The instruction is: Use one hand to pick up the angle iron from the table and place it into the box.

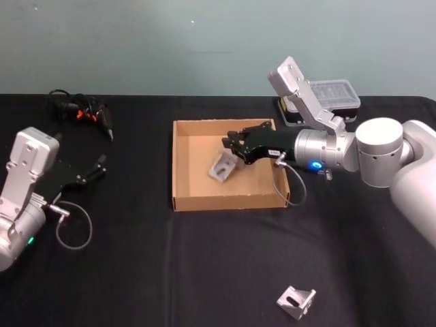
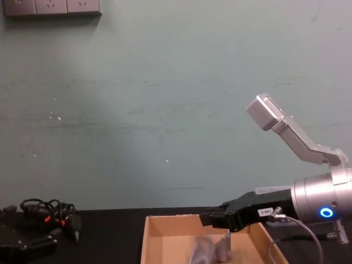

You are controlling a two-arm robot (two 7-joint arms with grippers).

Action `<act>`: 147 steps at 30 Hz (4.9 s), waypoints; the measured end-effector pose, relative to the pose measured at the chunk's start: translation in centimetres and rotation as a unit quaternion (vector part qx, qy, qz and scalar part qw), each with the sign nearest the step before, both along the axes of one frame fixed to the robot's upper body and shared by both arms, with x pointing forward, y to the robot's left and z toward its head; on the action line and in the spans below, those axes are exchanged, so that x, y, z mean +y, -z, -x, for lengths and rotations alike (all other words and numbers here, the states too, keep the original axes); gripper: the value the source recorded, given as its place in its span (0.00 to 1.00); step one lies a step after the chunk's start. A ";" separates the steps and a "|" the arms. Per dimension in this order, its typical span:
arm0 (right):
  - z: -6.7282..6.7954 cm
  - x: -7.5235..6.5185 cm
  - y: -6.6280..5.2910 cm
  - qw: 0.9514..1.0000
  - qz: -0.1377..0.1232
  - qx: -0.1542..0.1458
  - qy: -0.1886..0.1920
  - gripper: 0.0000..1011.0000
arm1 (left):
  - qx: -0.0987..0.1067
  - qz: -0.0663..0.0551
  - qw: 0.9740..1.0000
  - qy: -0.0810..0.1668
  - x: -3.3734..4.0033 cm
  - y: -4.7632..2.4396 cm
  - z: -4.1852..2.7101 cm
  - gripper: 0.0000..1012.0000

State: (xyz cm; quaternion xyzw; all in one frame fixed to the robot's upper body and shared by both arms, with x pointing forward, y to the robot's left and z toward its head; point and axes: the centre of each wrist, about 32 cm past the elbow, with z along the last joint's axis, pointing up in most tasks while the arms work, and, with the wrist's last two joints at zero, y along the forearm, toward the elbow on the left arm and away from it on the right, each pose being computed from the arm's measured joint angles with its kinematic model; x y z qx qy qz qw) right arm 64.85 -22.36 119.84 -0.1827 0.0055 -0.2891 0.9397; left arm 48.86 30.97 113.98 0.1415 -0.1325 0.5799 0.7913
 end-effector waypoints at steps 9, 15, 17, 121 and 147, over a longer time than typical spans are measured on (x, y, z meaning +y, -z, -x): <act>0.0 0.0 0.0 1.000 0.000 -0.001 0.001 0.45 | 0.000 0.000 1.000 0.000 0.00 0.00 0.00 0.99; 0.1 0.0 0.0 1.000 0.000 0.000 0.001 0.62 | 0.000 0.000 1.000 0.000 0.00 0.00 0.00 0.99; 0.1 0.0 0.0 1.000 0.000 0.000 0.002 0.69 | 0.000 0.000 1.000 0.000 0.00 0.00 0.00 0.99; 20.3 -7.0 -4.3 0.994 0.062 0.054 -0.065 0.99 | 0.000 0.000 1.000 0.000 0.00 0.00 0.00 0.99; 21.1 -9.3 -4.3 0.981 0.101 0.127 -0.106 0.99 | 0.000 0.000 1.000 0.000 0.00 0.00 0.00 0.99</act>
